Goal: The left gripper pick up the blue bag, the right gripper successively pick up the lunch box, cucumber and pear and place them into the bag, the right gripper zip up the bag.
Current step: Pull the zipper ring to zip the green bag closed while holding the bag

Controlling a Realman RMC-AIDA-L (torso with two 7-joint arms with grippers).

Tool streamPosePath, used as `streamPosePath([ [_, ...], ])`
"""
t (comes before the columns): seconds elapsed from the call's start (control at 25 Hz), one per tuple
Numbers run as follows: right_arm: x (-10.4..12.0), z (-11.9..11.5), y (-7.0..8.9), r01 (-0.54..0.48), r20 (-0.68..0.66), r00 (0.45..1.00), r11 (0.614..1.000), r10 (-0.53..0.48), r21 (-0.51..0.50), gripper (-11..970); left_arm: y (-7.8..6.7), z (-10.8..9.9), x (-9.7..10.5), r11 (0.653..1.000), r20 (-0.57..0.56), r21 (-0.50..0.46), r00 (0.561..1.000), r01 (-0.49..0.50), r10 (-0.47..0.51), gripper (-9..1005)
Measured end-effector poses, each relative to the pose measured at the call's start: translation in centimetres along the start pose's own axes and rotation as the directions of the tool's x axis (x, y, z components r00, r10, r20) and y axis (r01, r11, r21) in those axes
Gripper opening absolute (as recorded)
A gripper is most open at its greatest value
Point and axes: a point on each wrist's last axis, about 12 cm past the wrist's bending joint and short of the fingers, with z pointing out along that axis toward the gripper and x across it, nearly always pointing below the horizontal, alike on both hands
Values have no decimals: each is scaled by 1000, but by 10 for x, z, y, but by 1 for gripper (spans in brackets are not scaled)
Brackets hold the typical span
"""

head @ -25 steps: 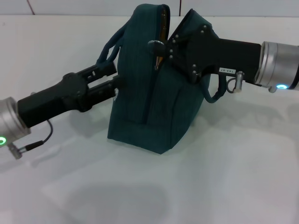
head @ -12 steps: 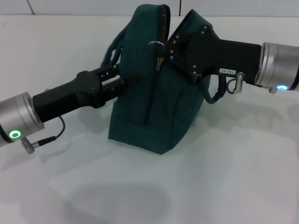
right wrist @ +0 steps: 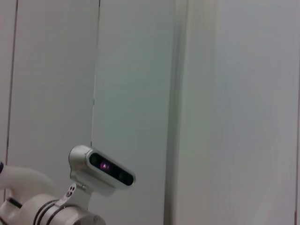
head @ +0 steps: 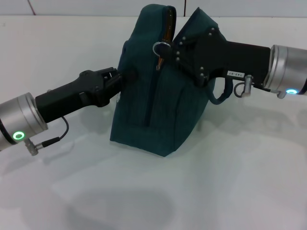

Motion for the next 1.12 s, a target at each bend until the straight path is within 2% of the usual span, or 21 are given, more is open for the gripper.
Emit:
streamPosePath([
  [0.16,-2,-1,0,-29,26,999,1000,29,9,18,0,1,0,1000,1,5,1000,-3,3,104],
  [0.76,-10,-4,-7,-139,65,988,990,137,29,19,-6,11,4,998,-56,65,998,-8,12,54],
  [1.12,-6,-5,-17,-258,42,966,960,255,105,20,-11,9,8,995,-38,100,999,-14,18,54],
])
